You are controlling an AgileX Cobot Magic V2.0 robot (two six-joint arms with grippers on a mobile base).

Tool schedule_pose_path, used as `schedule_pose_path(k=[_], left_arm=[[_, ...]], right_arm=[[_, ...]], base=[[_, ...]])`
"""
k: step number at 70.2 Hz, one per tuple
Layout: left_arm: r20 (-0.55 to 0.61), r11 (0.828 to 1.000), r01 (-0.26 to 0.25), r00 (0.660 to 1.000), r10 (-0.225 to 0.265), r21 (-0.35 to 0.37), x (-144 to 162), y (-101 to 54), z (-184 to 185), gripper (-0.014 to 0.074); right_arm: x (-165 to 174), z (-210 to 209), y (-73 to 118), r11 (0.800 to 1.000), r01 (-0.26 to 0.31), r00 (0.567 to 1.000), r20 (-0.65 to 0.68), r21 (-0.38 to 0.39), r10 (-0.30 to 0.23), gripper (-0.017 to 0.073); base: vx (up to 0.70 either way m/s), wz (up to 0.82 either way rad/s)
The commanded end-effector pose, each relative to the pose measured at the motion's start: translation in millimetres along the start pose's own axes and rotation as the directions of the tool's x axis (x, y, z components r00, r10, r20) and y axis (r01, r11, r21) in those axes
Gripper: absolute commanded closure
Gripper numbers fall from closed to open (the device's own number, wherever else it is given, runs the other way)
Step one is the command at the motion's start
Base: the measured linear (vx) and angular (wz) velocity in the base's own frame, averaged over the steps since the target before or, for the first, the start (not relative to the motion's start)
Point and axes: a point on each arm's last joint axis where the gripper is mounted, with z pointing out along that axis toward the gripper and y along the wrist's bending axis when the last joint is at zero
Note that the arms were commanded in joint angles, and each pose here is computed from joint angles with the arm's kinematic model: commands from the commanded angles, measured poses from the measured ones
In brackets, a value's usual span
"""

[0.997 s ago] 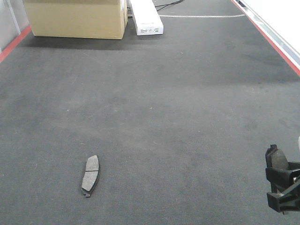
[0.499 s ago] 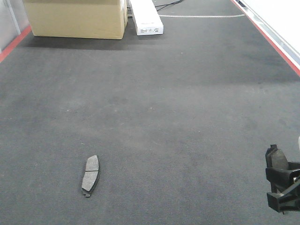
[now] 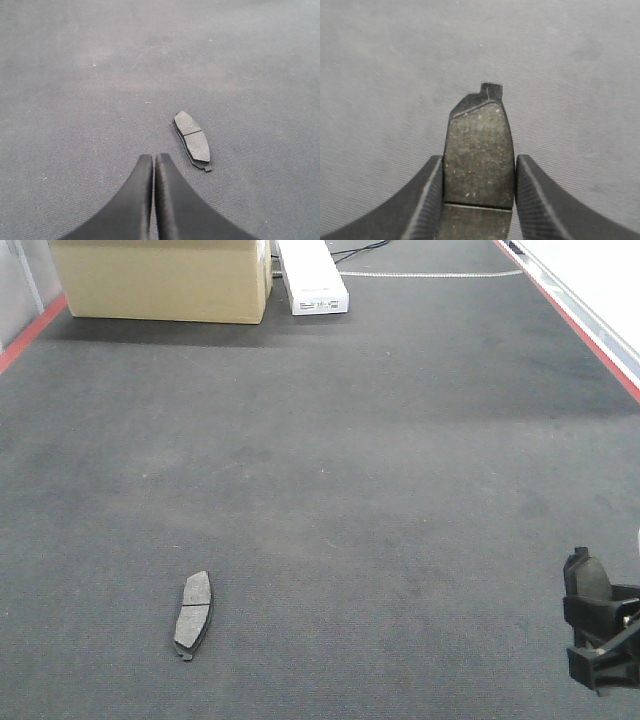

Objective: Move and align brake pads A on conveyor
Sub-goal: 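Raise the open left gripper away from the placed pad, then lower the right gripper and release its brake pad beside the first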

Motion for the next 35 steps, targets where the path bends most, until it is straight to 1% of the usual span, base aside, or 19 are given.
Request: schedule_pose_path(k=[1, 11, 19, 29, 35], left_arm=[[0.091, 1.000, 0.003, 0.996, -0.004, 0.013, -14.1, -1.2, -3.6, 0.0600], [0.091, 1.000, 0.003, 0.996, -0.004, 0.013, -14.1, -1.2, -3.6, 0.0600], [0.091, 1.000, 0.003, 0.996, -0.004, 0.013, -14.1, -1.2, -3.6, 0.0600], [0.091, 1.000, 0.003, 0.996, -0.004, 0.013, -14.1, -1.2, -3.6, 0.0600], [0.091, 1.000, 0.003, 0.996, -0.004, 0.013, -14.1, -1.2, -3.6, 0.0600]], right_arm=[[-18.1, -4.7, -0.3, 0.999, -0.039, 0.992, 0.123, -0.004, 0.039, 0.0559], [-26.2, 7.1, -0.9, 0.998, -0.065, 0.993, 0.098, -0.018, 0.066, 0.0557], [-40.7, 21.3, -1.8, 0.994, -0.102, 0.992, 0.064, -0.035, 0.104, 0.0554], [-60.9, 46.9, -3.2, 0.990, -0.131, 0.991, 0.011, -0.060, 0.132, 0.0545], [-68.2, 65.3, -4.1, 0.983, -0.167, 0.986, -0.030, -0.072, 0.166, 0.0535]], base=[[0.00, 0.00], [0.00, 0.00], [0.00, 0.00], [0.00, 0.00], [0.00, 0.00]])
